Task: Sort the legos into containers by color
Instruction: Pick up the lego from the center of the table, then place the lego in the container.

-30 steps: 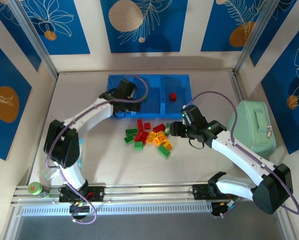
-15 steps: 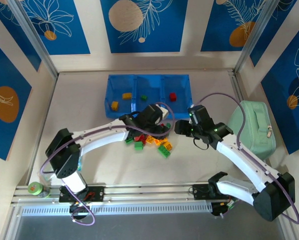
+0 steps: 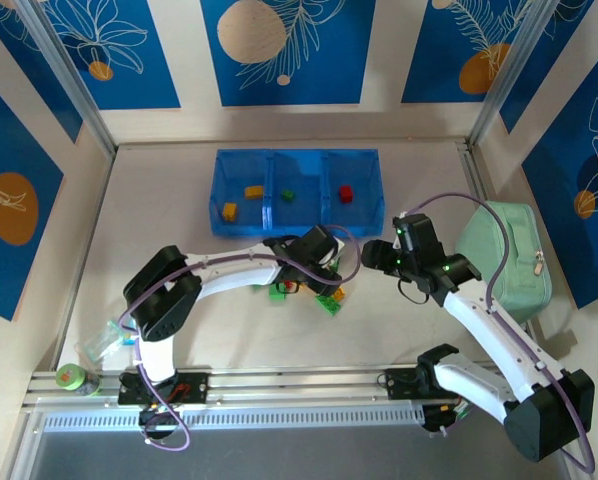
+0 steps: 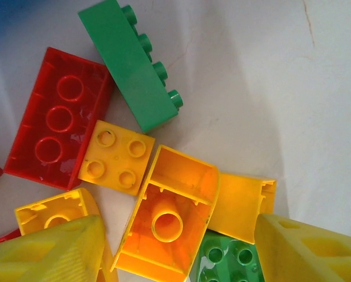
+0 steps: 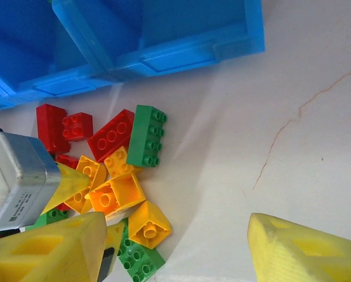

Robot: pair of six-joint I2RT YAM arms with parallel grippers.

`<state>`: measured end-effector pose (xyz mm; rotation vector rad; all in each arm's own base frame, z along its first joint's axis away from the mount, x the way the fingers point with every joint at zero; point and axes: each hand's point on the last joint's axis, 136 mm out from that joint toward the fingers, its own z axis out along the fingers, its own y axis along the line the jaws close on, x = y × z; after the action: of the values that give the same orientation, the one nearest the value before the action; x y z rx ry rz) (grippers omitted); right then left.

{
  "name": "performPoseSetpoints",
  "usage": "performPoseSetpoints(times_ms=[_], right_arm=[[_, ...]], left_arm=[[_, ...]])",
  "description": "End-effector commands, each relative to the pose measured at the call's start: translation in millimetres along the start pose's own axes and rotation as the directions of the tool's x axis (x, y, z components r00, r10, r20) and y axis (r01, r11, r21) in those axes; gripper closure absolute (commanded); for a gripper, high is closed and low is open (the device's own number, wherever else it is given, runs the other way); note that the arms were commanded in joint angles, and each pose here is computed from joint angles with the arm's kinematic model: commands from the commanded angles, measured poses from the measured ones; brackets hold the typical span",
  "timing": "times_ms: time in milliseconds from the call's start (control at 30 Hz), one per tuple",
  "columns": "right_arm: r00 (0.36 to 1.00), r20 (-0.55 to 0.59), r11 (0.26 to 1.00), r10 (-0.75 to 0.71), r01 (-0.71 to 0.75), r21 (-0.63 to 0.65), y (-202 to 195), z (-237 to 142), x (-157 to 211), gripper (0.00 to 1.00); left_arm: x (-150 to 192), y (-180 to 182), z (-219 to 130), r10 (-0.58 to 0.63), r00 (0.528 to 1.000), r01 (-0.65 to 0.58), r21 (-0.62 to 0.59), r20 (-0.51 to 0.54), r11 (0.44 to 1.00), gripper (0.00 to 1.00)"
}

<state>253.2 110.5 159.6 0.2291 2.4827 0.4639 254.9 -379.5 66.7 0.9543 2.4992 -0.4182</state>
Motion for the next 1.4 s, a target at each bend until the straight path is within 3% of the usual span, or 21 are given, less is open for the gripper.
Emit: performPoseSetpoints(times_ms=[0,300,633,900,1167,1367], right_arm=[[1.0,-0.013,0.999,0.004,-0.005,-0.035,3.2,-0.2,3.6,0.35],[1.0,-0.002,0.999,0.012,-0.012,-0.041,3.4,-1.0,-1.0,0.35],[1.0,0.003,0.999,0.019,-0.019,-0.047,3.9,-0.3,-1.7,0.36],[1.0,0.005,0.999,0.03,-0.029,-0.042,-0.7,0.1,3.2,0.37],[0.999,-0.002,0.998,0.044,-0.044,-0.042,-4.1,2.5,8.8,0.37],[0.999,-0.019,0.997,0.049,-0.05,-0.063,-0.4,6.9,11.3,0.38]], left_arm=[[5.8,-1.7,8.7,0.039,0.999,-0.039,-0.008,-0.028,0.999,0.32],[17.3,2.1,23.8,0.066,0.995,-0.07,-0.05,-0.081,0.996,0.4],[12.0,6.1,17.7,0.072,0.995,-0.077,-0.08,-0.062,0.994,0.69],[-25.7,25.0,-30.7,-0.004,0.995,0.012,-0.078,0.097,0.997,0.74],[-62.0,128.2,-107.7,-0.246,0.916,0.289,-0.097,0.316,0.952,0.74],[-67.3,210.4,-125.6,-0.366,0.863,0.45,-0.201,0.348,0.87,0.74]])
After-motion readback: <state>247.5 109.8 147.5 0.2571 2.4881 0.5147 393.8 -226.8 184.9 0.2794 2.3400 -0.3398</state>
